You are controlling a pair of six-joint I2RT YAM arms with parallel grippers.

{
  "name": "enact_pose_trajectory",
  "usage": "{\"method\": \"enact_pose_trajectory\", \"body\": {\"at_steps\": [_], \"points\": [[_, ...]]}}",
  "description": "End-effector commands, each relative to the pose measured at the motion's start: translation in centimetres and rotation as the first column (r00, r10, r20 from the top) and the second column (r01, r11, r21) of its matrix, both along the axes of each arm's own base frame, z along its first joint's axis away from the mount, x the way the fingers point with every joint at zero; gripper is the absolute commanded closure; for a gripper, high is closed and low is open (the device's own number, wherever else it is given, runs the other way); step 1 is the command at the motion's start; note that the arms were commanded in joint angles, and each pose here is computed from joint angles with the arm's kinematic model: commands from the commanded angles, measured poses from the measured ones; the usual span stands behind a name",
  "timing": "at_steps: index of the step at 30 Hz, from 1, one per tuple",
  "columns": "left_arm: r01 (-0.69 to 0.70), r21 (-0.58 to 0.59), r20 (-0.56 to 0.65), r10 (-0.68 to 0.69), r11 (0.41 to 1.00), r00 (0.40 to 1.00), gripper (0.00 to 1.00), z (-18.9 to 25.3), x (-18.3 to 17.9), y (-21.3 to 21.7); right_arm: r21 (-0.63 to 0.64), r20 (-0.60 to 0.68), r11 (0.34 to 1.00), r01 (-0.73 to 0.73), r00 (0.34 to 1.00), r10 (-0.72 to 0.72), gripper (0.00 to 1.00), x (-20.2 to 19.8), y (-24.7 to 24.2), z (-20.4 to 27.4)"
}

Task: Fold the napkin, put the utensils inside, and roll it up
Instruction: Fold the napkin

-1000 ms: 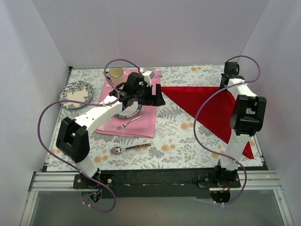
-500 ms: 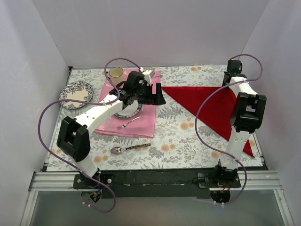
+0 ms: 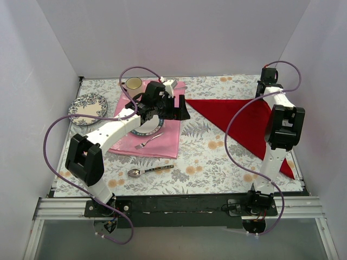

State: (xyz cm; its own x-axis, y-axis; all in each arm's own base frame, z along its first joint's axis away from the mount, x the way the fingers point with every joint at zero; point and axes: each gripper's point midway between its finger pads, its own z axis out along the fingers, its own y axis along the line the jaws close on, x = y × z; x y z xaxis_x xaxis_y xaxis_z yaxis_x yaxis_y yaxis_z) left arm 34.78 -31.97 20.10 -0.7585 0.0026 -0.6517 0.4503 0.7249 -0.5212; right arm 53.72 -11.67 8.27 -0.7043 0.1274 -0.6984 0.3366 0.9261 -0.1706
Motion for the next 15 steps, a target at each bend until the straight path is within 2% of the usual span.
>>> {"method": "enact_pose_trajectory", "body": {"at_steps": [1,15], "points": [[0.011,-0.026,0.031,-0.010,1.000,0.999,0.13,1.7,0.5,-0.3,-0.030,0.046,0.999,0.015,0.999,-0.014,0.99,1.4,-1.0,1.6],[0.022,-0.038,0.019,-0.021,0.999,1.000,0.13,1.7,0.4,-0.6,-0.029,0.038,0.999,0.044,0.998,-0.043,0.99,0.9,-2.0,0.8]]}}
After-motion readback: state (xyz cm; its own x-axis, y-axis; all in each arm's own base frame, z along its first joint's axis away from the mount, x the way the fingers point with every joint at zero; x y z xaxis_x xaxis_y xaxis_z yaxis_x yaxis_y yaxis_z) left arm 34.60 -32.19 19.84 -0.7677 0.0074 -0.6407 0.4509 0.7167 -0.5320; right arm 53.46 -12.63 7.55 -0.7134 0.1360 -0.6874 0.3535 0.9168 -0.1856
